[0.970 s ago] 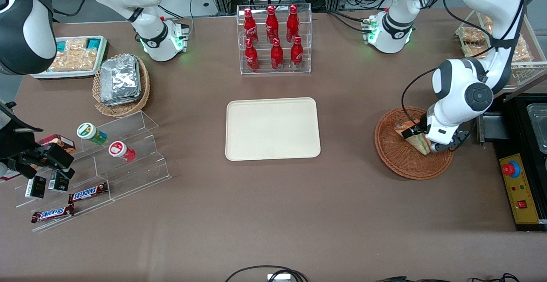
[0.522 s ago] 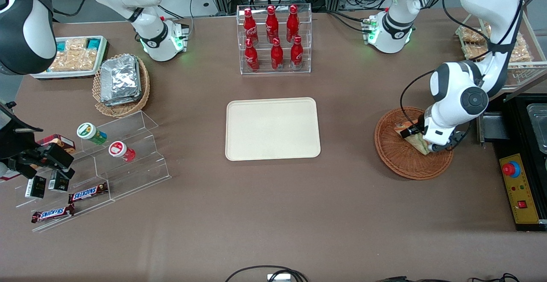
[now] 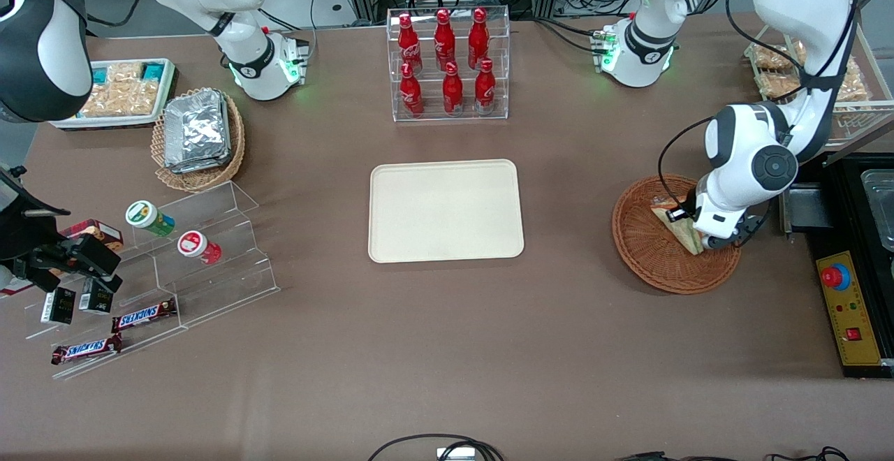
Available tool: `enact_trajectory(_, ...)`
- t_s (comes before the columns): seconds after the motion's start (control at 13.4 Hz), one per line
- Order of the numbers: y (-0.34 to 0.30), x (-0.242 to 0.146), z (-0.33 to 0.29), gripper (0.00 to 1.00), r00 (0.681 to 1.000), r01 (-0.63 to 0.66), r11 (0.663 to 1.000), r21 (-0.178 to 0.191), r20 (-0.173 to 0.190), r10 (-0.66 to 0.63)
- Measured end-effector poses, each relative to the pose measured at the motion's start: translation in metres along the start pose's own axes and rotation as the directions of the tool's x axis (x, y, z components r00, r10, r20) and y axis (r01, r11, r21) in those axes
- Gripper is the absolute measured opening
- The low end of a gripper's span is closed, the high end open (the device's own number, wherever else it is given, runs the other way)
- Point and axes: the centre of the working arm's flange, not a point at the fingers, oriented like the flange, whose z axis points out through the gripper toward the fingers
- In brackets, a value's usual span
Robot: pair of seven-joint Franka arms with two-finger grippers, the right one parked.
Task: Place sandwich from basket to tray
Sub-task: 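Close the left gripper on the sandwich and lift it from the basket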
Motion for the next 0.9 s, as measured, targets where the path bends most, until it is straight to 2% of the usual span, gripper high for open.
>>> enact_trajectory(0.15, -0.002, 0.002, -0.021, 0.31, 1.000, 0.002, 1.000, 0.015, 0.009, -0.002)
enact_trajectory(0.37, -0.005, 0.009, -0.089, 0.19, 1.000, 0.011, 0.999, 0.033, 0.002, -0.011)
enact_trajectory(0.67, 0.005, 0.015, -0.176, 0.19, 0.999, -0.006, 1.000, 0.026, -0.049, 0.007)
enact_trajectory(0.9, 0.037, 0.007, -0.218, 0.19, 0.993, -0.082, 0.996, 0.021, -0.086, 0.084)
